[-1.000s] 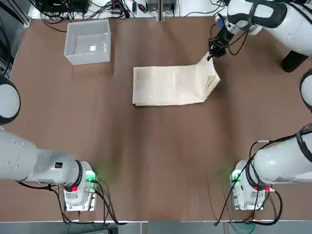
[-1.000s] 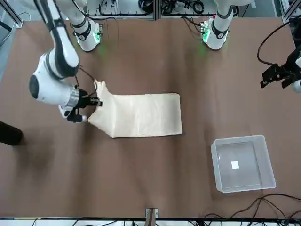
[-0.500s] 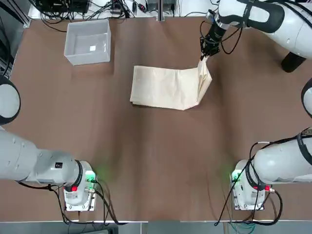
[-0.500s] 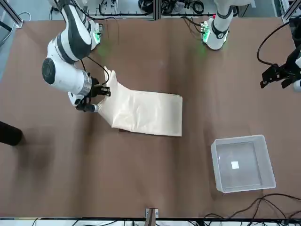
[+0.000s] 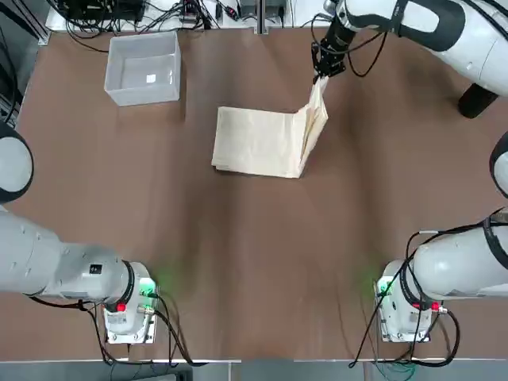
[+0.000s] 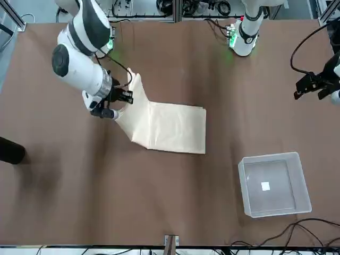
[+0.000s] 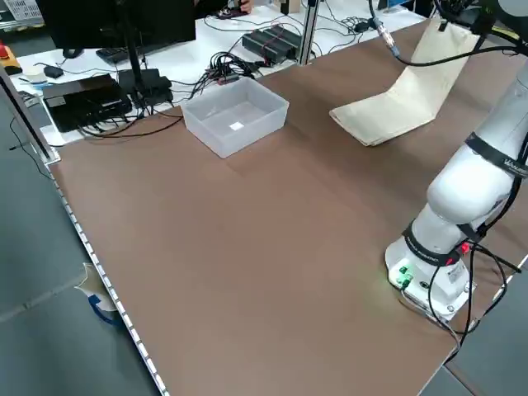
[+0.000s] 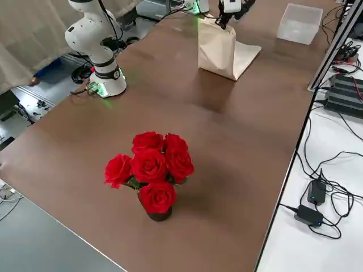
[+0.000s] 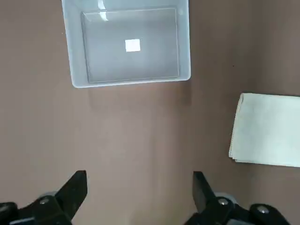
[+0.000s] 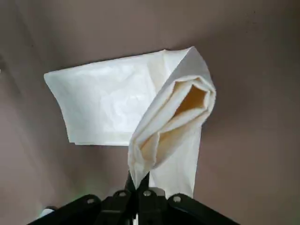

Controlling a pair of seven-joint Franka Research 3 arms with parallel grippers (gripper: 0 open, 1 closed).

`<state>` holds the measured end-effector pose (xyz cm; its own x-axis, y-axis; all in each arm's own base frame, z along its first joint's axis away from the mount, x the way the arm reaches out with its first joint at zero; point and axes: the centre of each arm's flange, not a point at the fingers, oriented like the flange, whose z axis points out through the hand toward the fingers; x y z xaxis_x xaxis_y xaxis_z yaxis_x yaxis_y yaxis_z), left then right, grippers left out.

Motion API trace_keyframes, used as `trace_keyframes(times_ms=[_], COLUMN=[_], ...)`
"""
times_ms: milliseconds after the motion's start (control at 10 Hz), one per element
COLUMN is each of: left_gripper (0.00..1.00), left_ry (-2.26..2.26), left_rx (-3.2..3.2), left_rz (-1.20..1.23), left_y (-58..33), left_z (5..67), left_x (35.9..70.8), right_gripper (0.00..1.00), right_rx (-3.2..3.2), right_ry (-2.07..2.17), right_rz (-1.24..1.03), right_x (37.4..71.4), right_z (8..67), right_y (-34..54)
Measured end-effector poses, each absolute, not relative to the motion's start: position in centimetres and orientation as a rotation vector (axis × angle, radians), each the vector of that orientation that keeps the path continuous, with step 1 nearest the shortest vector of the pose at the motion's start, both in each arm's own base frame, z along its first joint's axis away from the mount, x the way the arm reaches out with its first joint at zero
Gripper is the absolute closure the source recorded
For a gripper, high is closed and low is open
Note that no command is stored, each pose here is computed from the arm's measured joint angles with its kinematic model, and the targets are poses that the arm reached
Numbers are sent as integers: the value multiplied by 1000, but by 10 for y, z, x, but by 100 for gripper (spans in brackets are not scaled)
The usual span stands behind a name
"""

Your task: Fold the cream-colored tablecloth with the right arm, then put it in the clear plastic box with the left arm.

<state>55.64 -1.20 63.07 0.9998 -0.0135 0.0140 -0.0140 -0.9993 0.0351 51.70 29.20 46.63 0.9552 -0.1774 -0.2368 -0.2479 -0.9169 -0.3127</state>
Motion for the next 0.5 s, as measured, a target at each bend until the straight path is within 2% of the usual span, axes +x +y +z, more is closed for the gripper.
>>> trace_keyframes(times_ms=[500], left_gripper=[1], left_ry=[-22], left_rx=[3106], left_rz=[21], left_y=[-12], left_z=[631], left_x=[556], right_gripper=[97], right_rx=[-2718], right_ry=[419], right_rz=[210], right_x=[518], right_z=[441], right_y=[349])
